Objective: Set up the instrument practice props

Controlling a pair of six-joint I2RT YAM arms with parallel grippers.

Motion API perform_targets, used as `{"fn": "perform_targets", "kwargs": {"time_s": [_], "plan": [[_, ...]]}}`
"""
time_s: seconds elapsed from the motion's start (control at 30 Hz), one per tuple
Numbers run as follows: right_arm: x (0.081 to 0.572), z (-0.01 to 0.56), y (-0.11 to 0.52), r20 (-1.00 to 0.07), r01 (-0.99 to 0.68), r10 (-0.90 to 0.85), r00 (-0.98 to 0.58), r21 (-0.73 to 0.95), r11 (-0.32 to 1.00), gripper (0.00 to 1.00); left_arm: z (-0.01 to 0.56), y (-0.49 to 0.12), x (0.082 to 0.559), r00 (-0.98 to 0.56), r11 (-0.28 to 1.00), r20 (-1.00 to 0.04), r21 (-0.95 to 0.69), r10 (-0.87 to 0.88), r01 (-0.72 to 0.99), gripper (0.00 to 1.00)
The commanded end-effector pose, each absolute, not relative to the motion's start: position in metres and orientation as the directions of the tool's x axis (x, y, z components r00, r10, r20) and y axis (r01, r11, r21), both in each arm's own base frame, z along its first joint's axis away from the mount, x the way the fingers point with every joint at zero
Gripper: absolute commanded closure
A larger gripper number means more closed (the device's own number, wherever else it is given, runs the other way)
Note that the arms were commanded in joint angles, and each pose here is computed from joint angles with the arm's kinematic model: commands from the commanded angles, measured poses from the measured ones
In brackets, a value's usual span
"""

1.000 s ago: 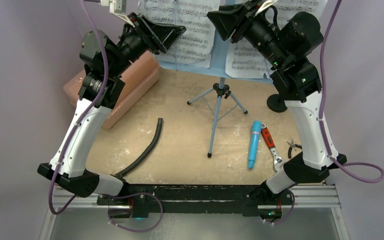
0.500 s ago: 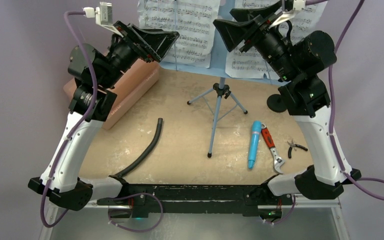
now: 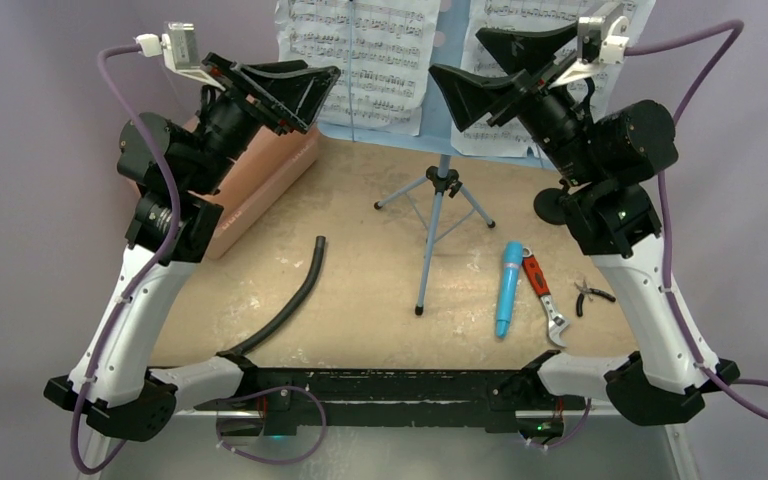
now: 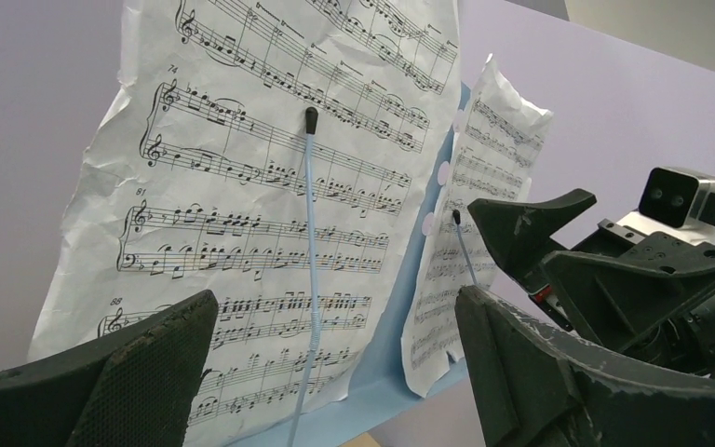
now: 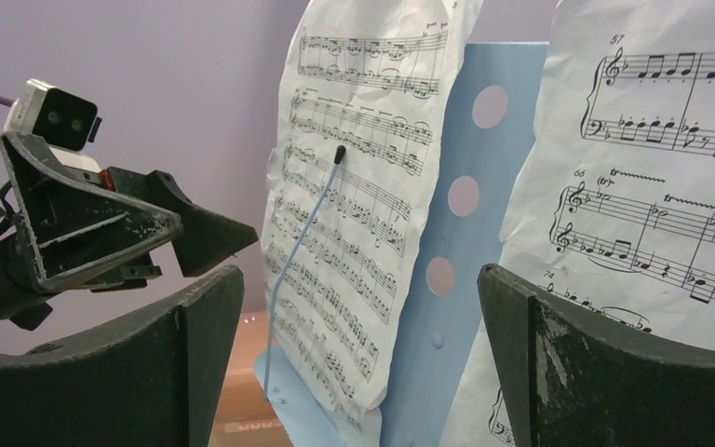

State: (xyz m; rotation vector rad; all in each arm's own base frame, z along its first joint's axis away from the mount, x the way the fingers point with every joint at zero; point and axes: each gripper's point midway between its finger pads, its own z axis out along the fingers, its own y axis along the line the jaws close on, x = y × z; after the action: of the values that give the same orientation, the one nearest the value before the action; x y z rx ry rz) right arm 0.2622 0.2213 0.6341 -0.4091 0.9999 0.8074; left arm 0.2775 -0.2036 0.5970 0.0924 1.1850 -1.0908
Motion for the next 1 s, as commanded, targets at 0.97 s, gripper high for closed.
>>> {"fn": "perform_targets", "kwargs": {"time_s": [0.97], "plan": [[0.157, 0.493, 0.249, -0.909, -0.912, 0.147, 0.389, -0.357, 0.203, 0.02, 0.462, -0.142, 0.278, -0.058, 0.742, -0.816, -0.549, -0.575, 0.384, 0.00]]}}
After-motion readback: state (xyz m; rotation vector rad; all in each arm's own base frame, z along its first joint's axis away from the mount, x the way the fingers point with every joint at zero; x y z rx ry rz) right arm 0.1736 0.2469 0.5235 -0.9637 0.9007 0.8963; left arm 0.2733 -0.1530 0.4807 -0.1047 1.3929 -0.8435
